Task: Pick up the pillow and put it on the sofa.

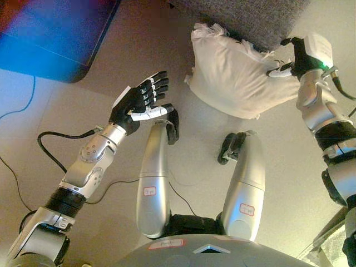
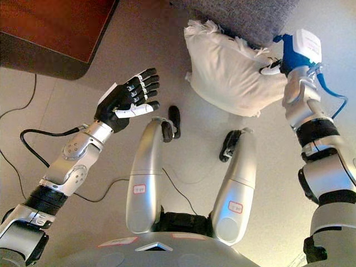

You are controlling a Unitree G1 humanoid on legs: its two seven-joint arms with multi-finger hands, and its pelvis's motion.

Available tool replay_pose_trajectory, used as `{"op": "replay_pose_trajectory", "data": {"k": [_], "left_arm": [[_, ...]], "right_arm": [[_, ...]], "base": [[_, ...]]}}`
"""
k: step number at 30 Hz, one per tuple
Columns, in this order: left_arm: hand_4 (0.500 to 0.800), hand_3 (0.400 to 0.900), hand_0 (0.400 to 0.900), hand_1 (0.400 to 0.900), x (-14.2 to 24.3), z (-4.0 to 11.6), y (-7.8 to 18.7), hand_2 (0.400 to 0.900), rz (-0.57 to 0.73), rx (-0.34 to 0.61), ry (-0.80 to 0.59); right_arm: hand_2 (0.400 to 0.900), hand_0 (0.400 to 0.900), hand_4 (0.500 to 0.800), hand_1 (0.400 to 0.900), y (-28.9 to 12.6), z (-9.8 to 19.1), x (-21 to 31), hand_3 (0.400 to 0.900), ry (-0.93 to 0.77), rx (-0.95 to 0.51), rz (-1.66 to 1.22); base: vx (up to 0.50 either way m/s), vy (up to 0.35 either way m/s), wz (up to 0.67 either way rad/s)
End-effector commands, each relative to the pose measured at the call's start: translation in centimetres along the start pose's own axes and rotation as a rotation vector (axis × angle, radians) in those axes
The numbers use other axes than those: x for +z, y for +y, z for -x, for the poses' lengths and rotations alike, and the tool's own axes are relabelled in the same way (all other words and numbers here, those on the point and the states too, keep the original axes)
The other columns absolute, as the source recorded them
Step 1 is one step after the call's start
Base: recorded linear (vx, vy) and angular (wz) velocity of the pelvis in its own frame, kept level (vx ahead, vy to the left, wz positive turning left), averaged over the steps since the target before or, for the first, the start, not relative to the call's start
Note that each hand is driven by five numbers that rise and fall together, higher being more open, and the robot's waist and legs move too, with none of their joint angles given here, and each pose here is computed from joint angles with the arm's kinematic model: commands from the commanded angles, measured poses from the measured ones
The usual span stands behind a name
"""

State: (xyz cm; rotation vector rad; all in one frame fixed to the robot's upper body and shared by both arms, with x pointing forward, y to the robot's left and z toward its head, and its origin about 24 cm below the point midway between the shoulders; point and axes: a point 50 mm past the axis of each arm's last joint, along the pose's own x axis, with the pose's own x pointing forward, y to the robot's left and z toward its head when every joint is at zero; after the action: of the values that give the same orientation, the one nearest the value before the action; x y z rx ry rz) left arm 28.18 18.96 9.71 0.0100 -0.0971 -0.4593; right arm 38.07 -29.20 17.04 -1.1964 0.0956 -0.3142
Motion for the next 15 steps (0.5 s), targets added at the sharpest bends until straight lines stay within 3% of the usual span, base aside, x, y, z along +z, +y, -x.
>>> {"op": "replay_pose_trajectory", "data": {"k": [1, 15], "left_arm": [[0.8, 0.9, 0.9, 0.9, 4.5, -1.0, -1.2, 0.9, -0.003, -0.086, -0.235], [0.8, 0.9, 0.9, 0.9, 5.0, -1.8, -1.6, 0.9, -0.009, -0.126, -0.209]], "right_arm": [[0.9, 0.9, 0.8, 0.9, -3.5, -1.1, 0.5, 0.9, 0.002, 0.004, -0.122], [0.9, 0.9, 0.8, 0.9, 0.0, -0.3, -3.7, 0.9, 0.386, 0.359, -0.56]], "base": [[0.011, -0.018, 0.04], [0.002, -0.001, 0.01]]}}
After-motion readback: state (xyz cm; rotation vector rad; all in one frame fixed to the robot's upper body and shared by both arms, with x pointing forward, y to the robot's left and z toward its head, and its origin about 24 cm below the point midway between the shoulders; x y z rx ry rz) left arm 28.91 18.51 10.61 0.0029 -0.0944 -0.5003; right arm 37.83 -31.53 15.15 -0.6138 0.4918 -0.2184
